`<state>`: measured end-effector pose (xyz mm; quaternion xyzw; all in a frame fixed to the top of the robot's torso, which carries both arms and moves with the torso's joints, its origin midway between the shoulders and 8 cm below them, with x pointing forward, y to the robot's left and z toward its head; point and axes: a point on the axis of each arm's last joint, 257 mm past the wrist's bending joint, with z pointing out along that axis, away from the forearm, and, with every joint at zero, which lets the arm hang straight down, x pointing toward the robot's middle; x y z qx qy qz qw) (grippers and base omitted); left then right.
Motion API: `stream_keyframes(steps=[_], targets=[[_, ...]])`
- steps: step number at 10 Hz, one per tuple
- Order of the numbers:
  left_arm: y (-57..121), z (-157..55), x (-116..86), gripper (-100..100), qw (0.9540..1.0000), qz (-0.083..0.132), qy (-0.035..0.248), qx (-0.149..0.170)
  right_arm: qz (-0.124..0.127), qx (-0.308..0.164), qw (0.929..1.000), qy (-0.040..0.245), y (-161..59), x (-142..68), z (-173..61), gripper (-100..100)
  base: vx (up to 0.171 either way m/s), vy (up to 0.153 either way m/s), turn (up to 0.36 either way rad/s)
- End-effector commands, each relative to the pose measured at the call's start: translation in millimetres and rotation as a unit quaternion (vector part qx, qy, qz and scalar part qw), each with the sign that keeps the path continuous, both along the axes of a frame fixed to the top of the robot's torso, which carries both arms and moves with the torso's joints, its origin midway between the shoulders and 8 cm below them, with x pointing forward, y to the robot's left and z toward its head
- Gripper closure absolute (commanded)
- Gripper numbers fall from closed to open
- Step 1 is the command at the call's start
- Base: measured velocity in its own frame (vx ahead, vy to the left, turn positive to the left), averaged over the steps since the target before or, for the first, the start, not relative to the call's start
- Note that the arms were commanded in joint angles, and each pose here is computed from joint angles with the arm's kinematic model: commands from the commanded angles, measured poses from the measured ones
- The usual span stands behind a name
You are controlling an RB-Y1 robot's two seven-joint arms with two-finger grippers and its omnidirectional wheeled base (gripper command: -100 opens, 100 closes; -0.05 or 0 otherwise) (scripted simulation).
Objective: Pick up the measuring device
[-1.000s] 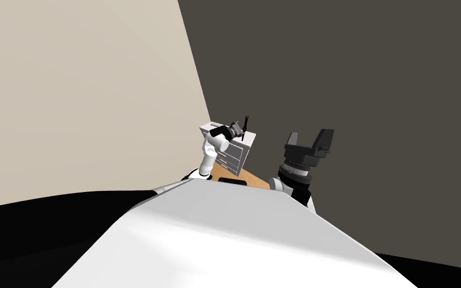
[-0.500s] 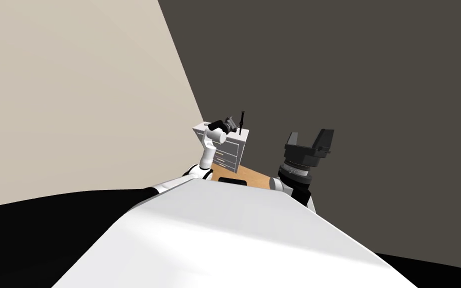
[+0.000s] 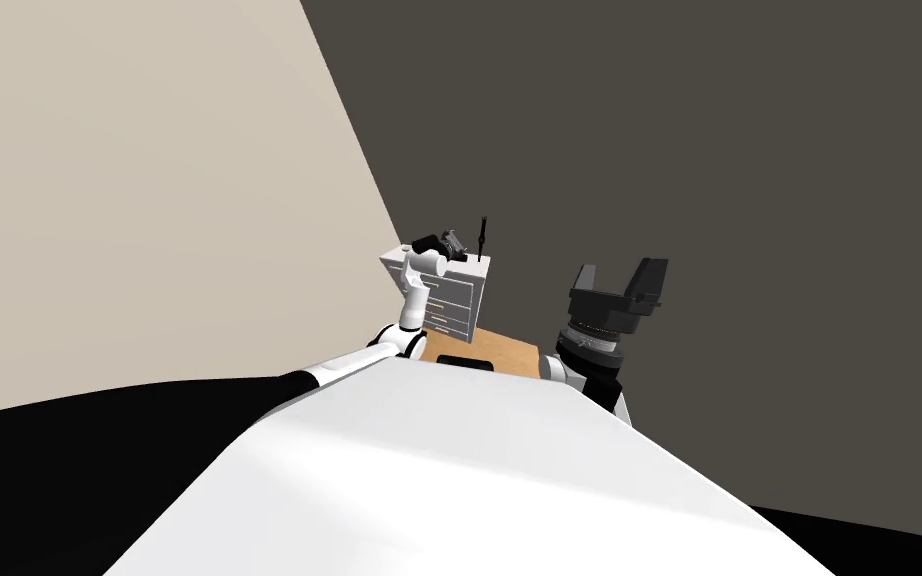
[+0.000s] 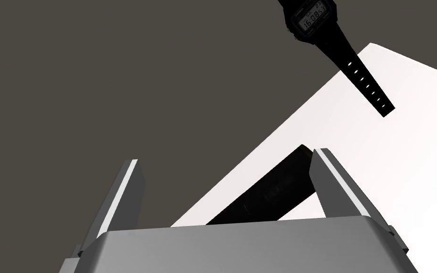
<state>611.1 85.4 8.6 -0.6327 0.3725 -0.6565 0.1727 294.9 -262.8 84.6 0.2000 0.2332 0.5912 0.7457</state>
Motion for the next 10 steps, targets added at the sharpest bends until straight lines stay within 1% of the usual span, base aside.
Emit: stream_keyframes(steps=[1, 2, 3, 4, 5, 6, 7, 8, 9, 10], targets=[[17.7, 20.1, 15.4, -100, 0.9995, 0.022, -0.025, 0.005, 0.000, 0.000, 1.0000, 0.000, 0.0, 0.0, 0.0, 0, -0.094, 0.020, -0.332], [30.0, 9.1, 23.5, -100, 0.9994, 0.033, -0.010, 0.000, 0.000, 0.000, 1.0000, 0.000, 0.1, 0.0, 0.1, 0, -0.123, 0.030, -0.404], [39.4, -5.7, 29.7, -100, 0.9991, 0.042, 0.008, -0.003, 0.000, 0.000, 1.0000, 0.000, 0.1, 0.0, 0.1, 0, -0.073, 0.024, -0.079], [50.0, 17.8, 39.3, -100, 0.9982, 0.055, -0.021, 0.004, 0.000, 0.000, 1.0000, 0.000, 0.0, 0.0, 0.0, 0, -0.128, 0.027, -0.355], [60.4, 14.4, 44.5, -100, 0.9978, 0.065, -0.014, -0.003, 0.000, 0.000, 1.0000, 0.000, 0.1, 0.0, 0.1, 0, -0.136, 0.048, -0.311], [74.7, 4.6, 48.8, -100, 0.9970, 0.077, -0.002, -0.010, 0.000, 0.000, 1.0000, 0.000, 0.0, 0.0, 0.0, 0, -0.063, 0.024, -0.068], [74.4, -6.3, 51.7, -100, 0.9970, 0.076, 0.010, -0.009, 0.000, 0.000, 1.0000, 0.000, 0.0, 0.0, 0.0, 0, -0.009, -0.001, 0.024], [88.0, 20.1, 61.5, -100, 0.9955, 0.092, -0.018, -0.006, 0.000, 0.000, 1.0000, 0.000, 0.0, 0.0, 0.0, 0, -0.101, -0.002, -0.339], [99.7, 9.4, 65.6, -100, 0.9947, 0.102, -0.005, -0.013, 0.000, 0.000, 1.0000, 0.000, 0.1, 0.0, 0.1, 0, -0.119, 0.017, -0.412], [106.7, -7.1, 69.8, -100, 0.9940, 0.107, 0.013, -0.017, 0.000, 0.000, 1.0000, 0.000, 0.0, 0.0, 0.0, 0, -0.064, 0.022, -0.069]])
